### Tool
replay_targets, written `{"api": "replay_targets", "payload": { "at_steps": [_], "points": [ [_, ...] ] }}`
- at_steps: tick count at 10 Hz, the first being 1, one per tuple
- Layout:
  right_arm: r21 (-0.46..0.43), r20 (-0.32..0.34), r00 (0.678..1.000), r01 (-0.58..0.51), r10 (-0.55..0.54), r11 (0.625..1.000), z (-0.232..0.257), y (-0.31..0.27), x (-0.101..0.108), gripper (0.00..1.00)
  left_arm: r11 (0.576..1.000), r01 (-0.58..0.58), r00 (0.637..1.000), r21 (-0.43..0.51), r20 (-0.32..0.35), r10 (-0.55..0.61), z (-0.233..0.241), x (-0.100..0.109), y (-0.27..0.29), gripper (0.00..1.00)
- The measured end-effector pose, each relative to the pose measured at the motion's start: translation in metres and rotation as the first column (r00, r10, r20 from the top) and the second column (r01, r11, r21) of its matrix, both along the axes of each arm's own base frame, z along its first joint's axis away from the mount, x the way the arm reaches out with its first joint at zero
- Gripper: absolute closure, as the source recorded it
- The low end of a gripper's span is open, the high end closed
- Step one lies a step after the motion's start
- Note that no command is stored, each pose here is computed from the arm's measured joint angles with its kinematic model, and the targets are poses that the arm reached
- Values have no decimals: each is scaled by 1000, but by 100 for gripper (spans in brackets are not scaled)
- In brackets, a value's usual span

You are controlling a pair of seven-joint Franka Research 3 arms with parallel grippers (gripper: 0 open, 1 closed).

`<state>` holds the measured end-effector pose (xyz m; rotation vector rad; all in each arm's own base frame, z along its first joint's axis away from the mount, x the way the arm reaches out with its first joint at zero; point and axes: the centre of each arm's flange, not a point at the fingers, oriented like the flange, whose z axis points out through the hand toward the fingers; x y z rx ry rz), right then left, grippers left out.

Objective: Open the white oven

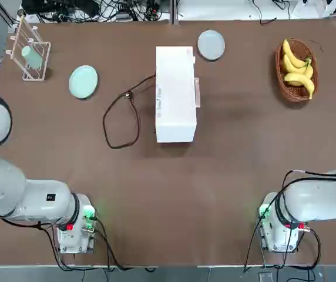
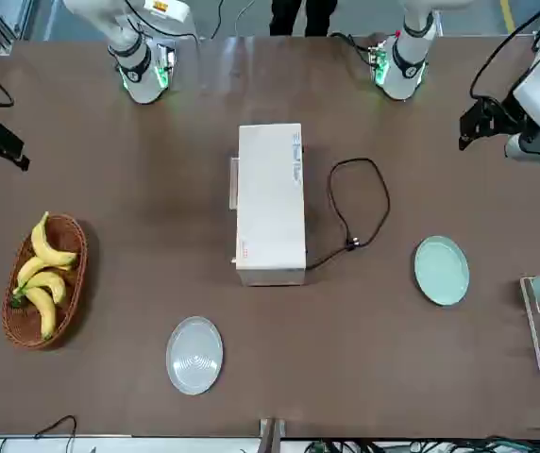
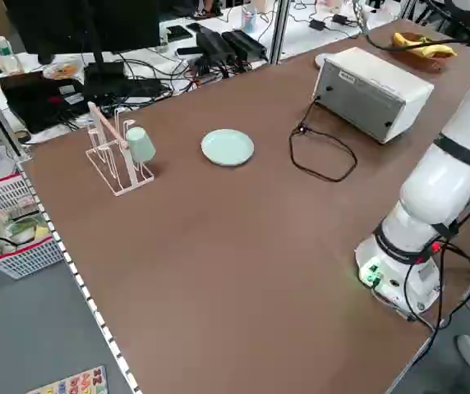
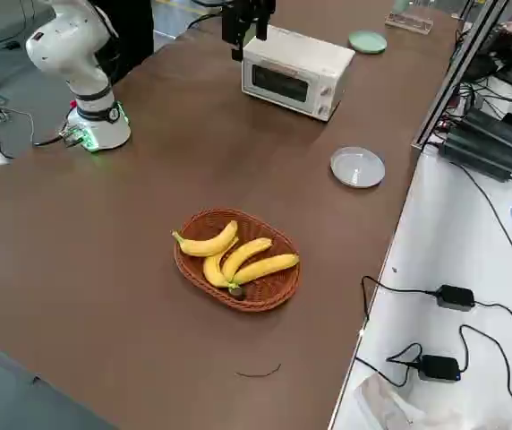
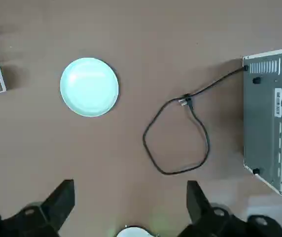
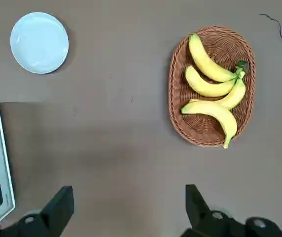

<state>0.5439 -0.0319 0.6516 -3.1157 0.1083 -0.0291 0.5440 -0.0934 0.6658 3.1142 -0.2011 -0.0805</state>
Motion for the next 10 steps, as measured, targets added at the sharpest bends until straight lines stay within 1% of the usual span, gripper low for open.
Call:
{"api": "replay_targets", "payload": {
  "at_steps": [4, 6, 7, 8, 9, 10],
  "points": [
    [1, -10, 1000, 0, 0, 1000, -2, 0, -1, 0, 1000, -8, 1000, 0, 1, 8, 1, 0, 3, 0],
    [1, -21, 1000, -1, 1, 1000, -8, 1, 0, 4, 1000, -10, 1000, -13, 6, 10, 1, 0, -2, 0],
    [1, -25, 1000, -2, 2, 1000, -12, 1, 2, 12, 999, -22, 1000, -30, 13, 23, 1, 2, -8, 0],
    [-1, -25, 1000, -3, 3, 1000, -18, 2, 6, 27, 998, -38, 999, -41, 13, 38, -3, 4, -19, 1],
    [-2, -23, 1000, -4, 4, 1000, -29, 3, 13, 45, 998, -40, 999, -46, 10, 40, -10, 6, -37, 2],
    [-2, -25, 1000, -5, 5, 1000, -44, 4, 19, 60, 998, -28, 1000, -51, 8, 28, -19, 8, -55, 11]
  ]
}}
